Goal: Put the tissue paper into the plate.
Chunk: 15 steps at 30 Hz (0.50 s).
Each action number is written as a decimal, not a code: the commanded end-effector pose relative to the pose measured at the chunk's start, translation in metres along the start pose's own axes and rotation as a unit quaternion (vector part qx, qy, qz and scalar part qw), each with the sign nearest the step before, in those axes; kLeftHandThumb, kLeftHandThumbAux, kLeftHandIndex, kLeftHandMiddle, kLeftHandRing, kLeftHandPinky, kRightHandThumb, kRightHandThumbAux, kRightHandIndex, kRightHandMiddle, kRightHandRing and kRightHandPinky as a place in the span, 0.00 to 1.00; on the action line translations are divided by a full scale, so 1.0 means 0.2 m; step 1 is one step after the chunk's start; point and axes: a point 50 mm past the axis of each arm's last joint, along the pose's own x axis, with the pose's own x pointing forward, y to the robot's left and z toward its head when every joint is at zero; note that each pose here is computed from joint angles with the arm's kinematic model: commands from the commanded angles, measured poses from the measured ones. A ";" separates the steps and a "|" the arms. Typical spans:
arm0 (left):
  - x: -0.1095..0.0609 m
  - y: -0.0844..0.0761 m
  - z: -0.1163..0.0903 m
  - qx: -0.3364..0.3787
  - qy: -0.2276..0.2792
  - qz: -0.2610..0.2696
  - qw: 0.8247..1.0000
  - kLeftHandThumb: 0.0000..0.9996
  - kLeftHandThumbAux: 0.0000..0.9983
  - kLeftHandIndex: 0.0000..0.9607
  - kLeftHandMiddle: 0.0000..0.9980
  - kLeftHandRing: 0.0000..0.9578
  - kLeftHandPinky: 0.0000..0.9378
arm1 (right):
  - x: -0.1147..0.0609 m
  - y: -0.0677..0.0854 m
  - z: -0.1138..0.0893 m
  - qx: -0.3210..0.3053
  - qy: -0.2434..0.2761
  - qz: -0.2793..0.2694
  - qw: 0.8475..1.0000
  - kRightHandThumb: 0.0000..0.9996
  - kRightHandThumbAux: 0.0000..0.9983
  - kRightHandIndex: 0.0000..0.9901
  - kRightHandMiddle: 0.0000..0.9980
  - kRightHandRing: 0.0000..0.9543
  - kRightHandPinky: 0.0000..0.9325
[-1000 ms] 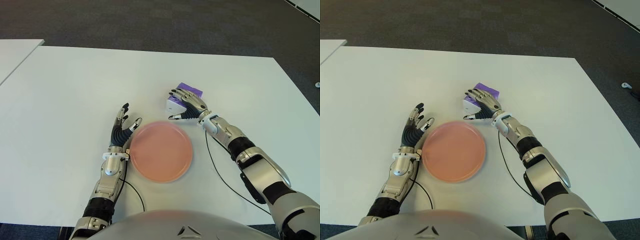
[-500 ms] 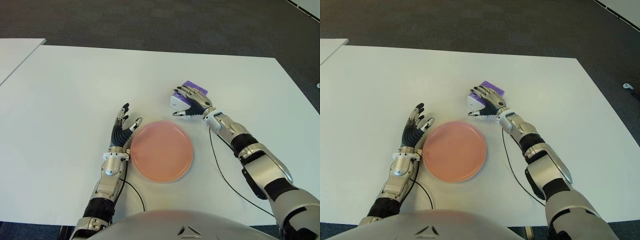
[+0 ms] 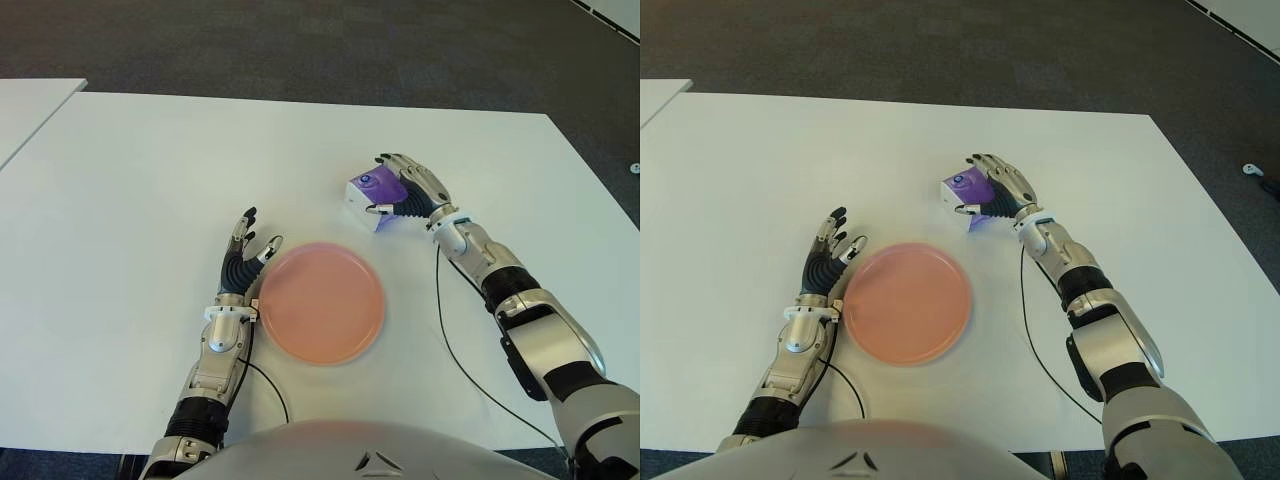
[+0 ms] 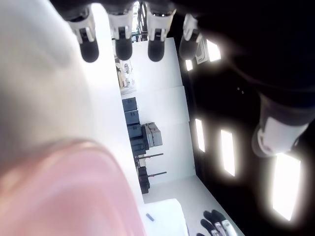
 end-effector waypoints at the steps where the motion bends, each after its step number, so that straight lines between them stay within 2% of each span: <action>1: -0.04 0.00 -0.05 0.007 0.024 -0.002 1.000 0.00 0.51 0.00 0.00 0.00 0.00 | -0.03 -0.05 -0.01 0.012 0.001 -0.009 1.000 0.28 0.41 0.00 0.00 0.00 0.00; 7: -0.04 0.00 -0.05 0.001 0.030 -0.002 1.000 0.00 0.52 0.00 0.00 0.00 0.00 | -0.03 -0.11 -0.02 0.024 0.004 -0.031 0.999 0.27 0.40 0.00 0.00 0.00 0.00; 15: -0.04 0.00 -0.06 -0.003 0.032 -0.003 0.999 0.00 0.53 0.00 0.00 0.00 0.00 | -0.03 -0.14 -0.01 0.028 0.006 -0.053 0.998 0.24 0.37 0.00 0.00 0.00 0.00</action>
